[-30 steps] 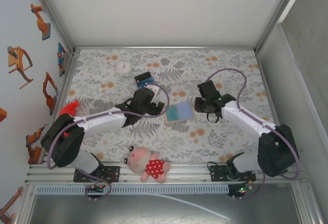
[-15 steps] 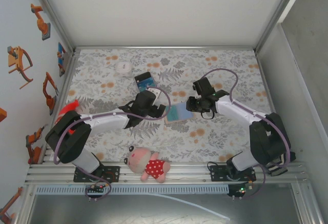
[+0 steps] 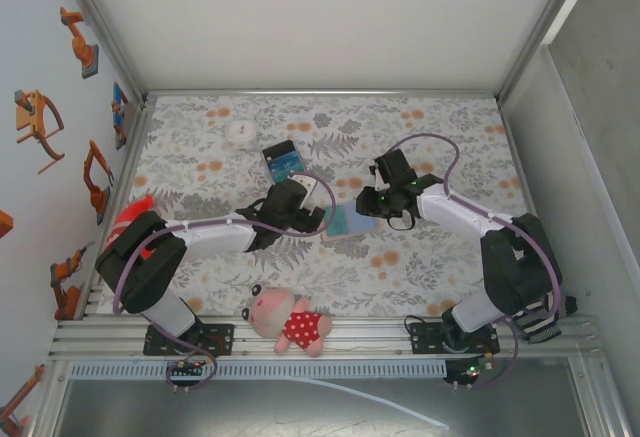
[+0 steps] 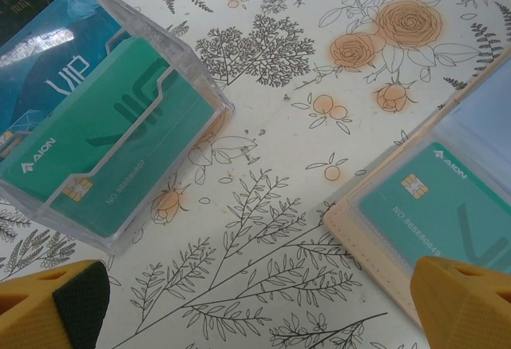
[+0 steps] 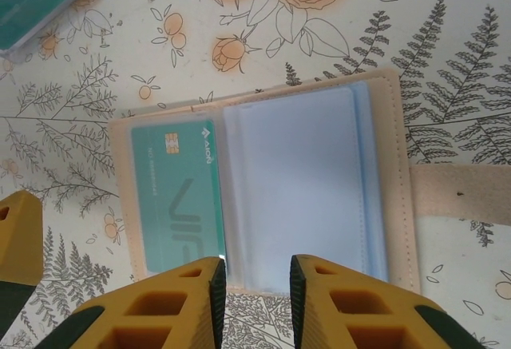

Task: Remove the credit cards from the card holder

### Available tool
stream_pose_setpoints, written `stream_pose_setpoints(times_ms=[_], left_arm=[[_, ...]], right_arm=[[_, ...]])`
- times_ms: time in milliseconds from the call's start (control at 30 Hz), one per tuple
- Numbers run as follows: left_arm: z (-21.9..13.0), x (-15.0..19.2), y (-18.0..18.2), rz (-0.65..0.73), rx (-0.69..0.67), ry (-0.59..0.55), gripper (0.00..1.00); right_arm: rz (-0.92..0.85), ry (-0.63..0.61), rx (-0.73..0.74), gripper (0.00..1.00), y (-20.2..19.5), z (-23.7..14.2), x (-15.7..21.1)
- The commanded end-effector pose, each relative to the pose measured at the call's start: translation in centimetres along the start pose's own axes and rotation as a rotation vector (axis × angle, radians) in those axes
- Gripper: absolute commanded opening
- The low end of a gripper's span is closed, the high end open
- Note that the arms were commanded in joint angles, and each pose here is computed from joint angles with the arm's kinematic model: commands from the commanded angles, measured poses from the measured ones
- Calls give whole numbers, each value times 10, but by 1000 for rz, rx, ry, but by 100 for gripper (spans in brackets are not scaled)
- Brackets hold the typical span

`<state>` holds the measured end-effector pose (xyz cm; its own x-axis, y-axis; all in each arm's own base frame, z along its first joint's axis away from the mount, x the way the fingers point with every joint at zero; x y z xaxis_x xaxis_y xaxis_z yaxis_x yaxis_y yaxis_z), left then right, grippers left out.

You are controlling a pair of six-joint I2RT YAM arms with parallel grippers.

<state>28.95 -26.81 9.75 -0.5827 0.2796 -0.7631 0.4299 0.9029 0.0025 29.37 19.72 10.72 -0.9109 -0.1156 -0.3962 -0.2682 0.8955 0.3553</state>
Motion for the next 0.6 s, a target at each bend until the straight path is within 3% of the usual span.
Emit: stream_pose_setpoints(times_ms=[0, 567], left_arm=[[2, 6, -5, 17, 16, 8, 97], [16, 16, -10, 64, 23, 17, 97]], right_arm=[[3, -22, -45, 27, 9, -1, -12], [-14, 29, -116, 19, 18, 12, -11]])
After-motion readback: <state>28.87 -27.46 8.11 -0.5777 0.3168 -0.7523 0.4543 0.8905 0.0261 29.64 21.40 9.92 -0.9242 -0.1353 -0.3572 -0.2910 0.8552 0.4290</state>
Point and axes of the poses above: each hand's point on the last joint's axis, 136 mm out from that joint toward the fingers, its own z axis out along the fingers, its own y axis along the line the jaws close on, x = y × z, the point moved 3 cm from there along -z, back along the fingers, and after that the axes turned 9 degrees about -z, right-handed, at the moved point
